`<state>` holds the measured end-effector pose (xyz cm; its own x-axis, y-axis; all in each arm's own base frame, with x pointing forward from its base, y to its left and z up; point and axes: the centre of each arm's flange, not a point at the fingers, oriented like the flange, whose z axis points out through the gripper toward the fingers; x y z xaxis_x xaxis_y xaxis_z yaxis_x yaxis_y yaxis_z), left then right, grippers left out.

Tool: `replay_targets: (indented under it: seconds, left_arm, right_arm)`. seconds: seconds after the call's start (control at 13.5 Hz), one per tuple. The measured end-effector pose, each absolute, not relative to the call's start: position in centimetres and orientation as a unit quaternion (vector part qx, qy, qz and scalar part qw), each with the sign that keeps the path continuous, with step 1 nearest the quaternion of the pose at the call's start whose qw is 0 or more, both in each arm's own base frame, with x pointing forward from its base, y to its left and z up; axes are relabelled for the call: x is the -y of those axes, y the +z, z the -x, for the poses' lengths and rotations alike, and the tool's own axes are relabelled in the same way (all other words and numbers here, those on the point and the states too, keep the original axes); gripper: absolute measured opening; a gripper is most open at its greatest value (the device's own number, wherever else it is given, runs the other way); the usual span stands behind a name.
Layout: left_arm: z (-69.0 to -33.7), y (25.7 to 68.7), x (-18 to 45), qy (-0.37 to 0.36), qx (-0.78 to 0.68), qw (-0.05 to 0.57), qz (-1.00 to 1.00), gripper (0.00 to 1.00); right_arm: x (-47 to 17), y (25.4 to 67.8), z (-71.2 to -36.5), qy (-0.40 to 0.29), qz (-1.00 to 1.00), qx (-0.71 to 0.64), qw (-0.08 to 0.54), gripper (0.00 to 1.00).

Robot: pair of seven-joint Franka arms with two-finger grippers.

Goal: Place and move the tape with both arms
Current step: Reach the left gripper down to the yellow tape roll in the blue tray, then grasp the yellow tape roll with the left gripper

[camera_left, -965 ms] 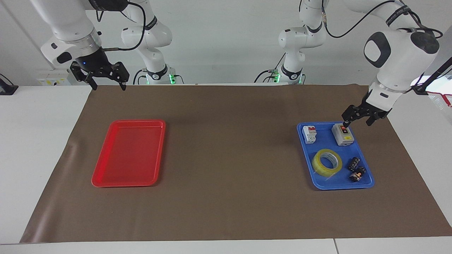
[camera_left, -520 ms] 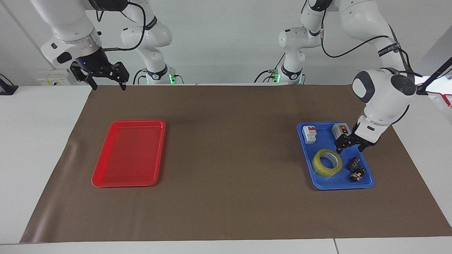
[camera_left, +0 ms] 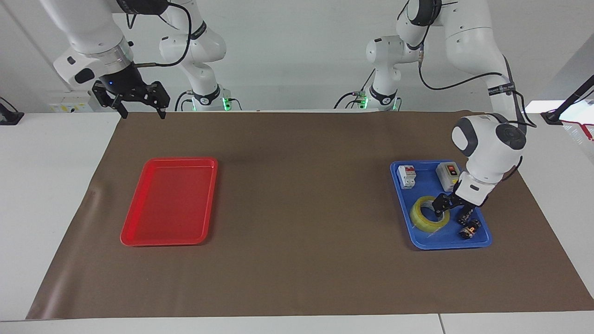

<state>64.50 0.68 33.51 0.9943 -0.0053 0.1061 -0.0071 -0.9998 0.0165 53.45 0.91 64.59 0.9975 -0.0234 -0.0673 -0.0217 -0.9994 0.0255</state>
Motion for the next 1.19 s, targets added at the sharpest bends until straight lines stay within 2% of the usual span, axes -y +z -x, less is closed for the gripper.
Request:
replay_targets:
  seconds: [0.15, 0.37, 0.45, 0.59, 0.82, 0.96, 1.19]
  left_arm:
    - [-64.2, 32.5, -0.7, 0.044, 0.003, 0.009, -0.999, 1.00]
    - [-63.6, 31.6, -0.7, 0.034, 0.003, 0.009, -0.999, 0.94]
    - [-63.6, 31.5, -0.7, 0.033, 0.003, 0.009, -0.999, 0.87]
    - [-63.5, 31.5, -0.5, 0.032, 0.004, 0.009, -0.999, 0.57]
    - [-63.5, 31.7, -0.5, 0.033, 0.005, 0.009, -0.999, 0.21]
    - [-63.4, 32.5, -0.4, 0.032, 0.006, 0.009, -0.999, 0.21]
    - [-62.5, 37.0, -0.1, 0.012, 0.010, 0.009, -1.000, 0.21]
  right_arm:
    - [-0.9, 64.6, -53.4, -0.034, -0.999, 0.011, 0.012, 1.00]
    - [-0.9, 64.6, -53.4, -0.034, -0.999, 0.011, 0.012, 1.00]
    - [-0.9, 64.6, -53.4, -0.034, -0.999, 0.011, 0.012, 1.00]
    - [-0.9, 64.6, -53.4, -0.034, -0.999, 0.011, 0.012, 1.00]
    - [-0.9, 64.6, -53.4, -0.034, -0.999, 0.011, 0.012, 1.00]
    - [-0.9, 64.6, -53.4, -0.034, -0.999, 0.011, 0.012, 1.00]
    - [-0.9, 64.6, -53.4, -0.034, -0.999, 0.011, 0.012, 1.00]
